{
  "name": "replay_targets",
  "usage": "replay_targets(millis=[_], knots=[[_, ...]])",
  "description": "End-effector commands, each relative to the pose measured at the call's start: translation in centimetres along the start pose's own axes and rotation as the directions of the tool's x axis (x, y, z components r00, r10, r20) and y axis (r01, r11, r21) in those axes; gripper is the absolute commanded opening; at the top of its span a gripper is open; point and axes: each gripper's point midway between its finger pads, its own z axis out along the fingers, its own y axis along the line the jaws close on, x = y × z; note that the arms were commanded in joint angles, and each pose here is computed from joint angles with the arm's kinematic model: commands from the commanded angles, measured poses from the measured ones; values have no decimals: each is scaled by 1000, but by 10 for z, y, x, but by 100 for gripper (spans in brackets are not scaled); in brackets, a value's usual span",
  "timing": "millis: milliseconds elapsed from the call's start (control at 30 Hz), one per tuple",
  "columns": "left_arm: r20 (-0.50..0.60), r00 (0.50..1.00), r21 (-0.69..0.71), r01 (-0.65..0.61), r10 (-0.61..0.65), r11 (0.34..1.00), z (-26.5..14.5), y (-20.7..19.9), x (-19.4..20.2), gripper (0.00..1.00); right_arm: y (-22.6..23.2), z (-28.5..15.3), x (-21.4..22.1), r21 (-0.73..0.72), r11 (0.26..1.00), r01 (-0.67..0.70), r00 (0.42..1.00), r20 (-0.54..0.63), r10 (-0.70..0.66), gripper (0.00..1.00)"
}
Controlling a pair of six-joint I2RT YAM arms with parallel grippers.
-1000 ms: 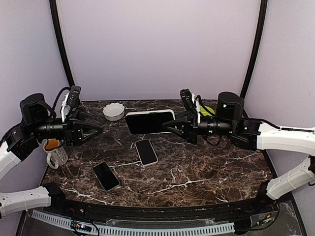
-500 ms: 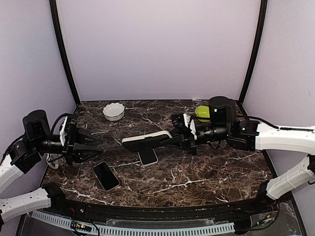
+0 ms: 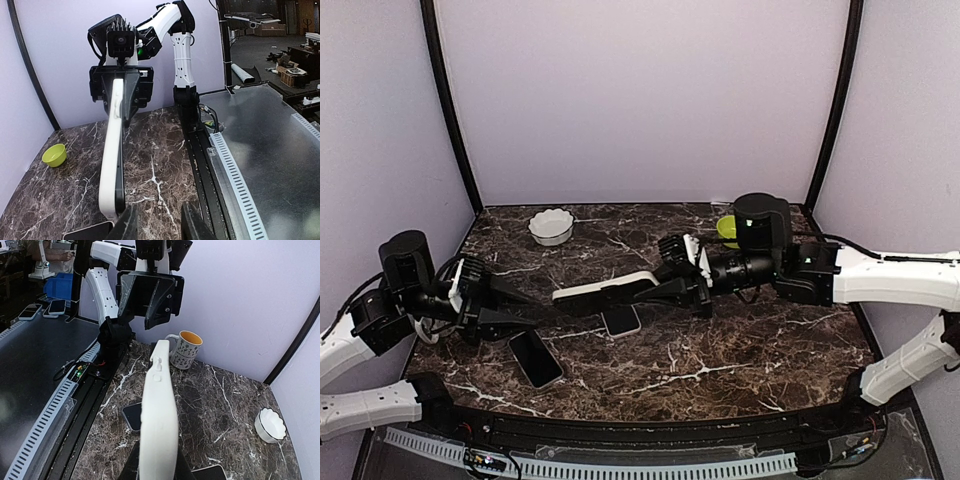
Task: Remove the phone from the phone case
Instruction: Pass from the right arm to the left
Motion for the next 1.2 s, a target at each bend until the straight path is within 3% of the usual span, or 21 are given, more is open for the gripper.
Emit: replay_targets(millis=[0,1167], knots=[[17,999,13,-47,47,999,6,-1,-1,31,-10,0,-47,29,995,98,987,128,-101,0],[5,998,-30,-67,67,997,11,1,-3,30,-1,0,-47,17,995,98,987,130,-99,0]])
